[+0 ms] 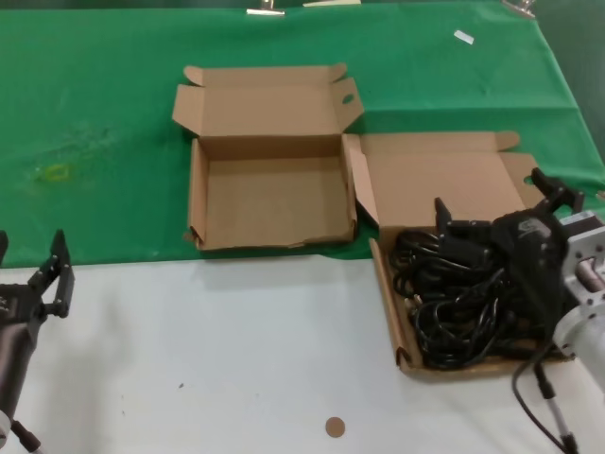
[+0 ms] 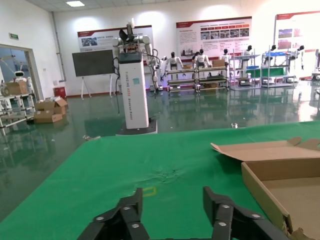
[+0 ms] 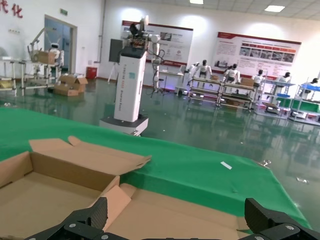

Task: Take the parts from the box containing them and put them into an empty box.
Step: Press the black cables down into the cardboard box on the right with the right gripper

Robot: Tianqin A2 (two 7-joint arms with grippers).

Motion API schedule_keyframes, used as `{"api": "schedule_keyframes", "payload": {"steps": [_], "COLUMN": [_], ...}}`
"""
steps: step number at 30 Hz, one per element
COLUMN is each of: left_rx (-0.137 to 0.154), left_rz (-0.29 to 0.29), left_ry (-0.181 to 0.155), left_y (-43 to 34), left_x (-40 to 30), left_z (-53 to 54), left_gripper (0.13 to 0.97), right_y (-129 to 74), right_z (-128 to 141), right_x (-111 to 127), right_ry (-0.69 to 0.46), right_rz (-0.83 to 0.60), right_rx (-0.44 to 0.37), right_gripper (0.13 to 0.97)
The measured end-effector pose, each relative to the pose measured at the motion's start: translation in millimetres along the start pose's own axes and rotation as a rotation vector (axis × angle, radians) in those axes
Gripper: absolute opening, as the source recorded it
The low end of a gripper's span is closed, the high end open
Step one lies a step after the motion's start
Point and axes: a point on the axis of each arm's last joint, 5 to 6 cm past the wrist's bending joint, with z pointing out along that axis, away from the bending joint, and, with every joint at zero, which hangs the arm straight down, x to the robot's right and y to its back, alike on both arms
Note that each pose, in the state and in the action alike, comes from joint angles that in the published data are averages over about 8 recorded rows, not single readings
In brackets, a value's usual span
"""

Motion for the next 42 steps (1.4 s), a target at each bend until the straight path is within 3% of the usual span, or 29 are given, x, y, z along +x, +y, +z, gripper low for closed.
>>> {"api": "schedule_keyframes", "payload": {"steps": [12, 21, 42], "left_rx": [0.0, 0.0, 0.0], "left_rz": [0.0, 0.0, 0.0], "left_ry": [0.0, 0.0, 0.0], "left_y": [0.0, 0.0, 0.0], "left_x": [0.0, 0.0, 0.0], "left_z": [0.0, 0.0, 0.0], "left_gripper": [0.292, 0.182, 0.144], "right_y": [-22.8, -44.2, -75.5], "right_z": [-3.9, 4.1, 21.6], "right_x": [33.0, 57.8, 100.8], "right_ry": [-0.087, -0.257, -0.618], "right_rz": [-0.129, -0.267, -0.604], "right_rx": [-0.034, -0.065, -0.215], "right_gripper": [0.966, 0.966, 0.966]}}
